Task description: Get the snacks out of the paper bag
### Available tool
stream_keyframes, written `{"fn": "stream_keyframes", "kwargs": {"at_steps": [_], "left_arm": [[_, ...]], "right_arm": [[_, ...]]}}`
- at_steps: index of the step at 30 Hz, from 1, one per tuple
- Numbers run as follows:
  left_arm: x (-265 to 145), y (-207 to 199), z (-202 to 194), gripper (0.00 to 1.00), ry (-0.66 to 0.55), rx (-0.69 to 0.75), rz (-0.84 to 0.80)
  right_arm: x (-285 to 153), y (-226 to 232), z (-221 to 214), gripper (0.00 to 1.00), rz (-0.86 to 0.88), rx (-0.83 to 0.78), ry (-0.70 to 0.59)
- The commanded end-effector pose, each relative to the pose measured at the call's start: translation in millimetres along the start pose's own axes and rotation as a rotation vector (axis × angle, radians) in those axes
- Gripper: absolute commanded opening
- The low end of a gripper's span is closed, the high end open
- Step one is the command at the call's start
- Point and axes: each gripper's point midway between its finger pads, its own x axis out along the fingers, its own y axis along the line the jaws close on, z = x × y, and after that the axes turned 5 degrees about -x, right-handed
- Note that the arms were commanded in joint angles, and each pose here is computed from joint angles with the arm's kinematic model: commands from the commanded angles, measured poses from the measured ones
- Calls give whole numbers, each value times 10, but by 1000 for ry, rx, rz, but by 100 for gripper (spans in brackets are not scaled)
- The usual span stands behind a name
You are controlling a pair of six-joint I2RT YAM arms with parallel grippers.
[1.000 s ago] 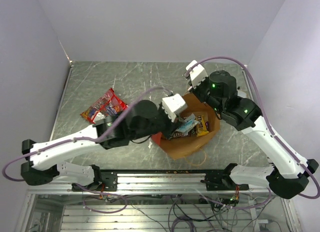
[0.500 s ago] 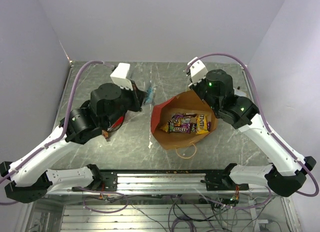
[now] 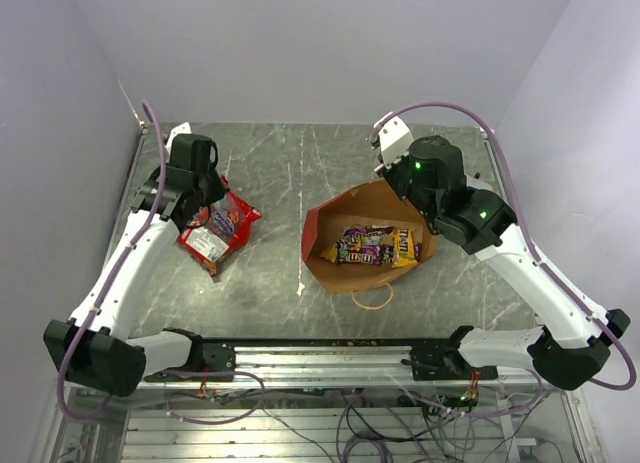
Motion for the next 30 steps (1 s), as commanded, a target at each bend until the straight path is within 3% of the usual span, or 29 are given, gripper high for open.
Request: {"fn": "stream_keyframes", "kwargs": {"at_steps": [1,5,7,13,19,22,25,30], "left_arm": [[156,-119,-382,7,175,-57,-153],[218,-64,-958,7,368,-127,-213],[210,0,-1168,7,397,-189,-232],[356,239,-1581,7,347,-368,-276],[523,99,-1627,7,347,-421,-361],[602,138,-1564,7,282,-441,-359],[676,258,-1646,7,291,-456,-290],[696,529,-1969,31,420,-437,-113]], "right_arm": [[-27,-61,100,0,-11,6,-26],[15,-41,98,0,-12,9,-22],[26,-24,89,0,-3,4,-9],[8,-48,58,0,-17,-21,-20],[2,19,61,0,25,-27,-18],[2,14,32,0,11,-24,-29],[5,1,42,0,4,-18,-29],[9,63,-6,0,34,-27,-10]]}}
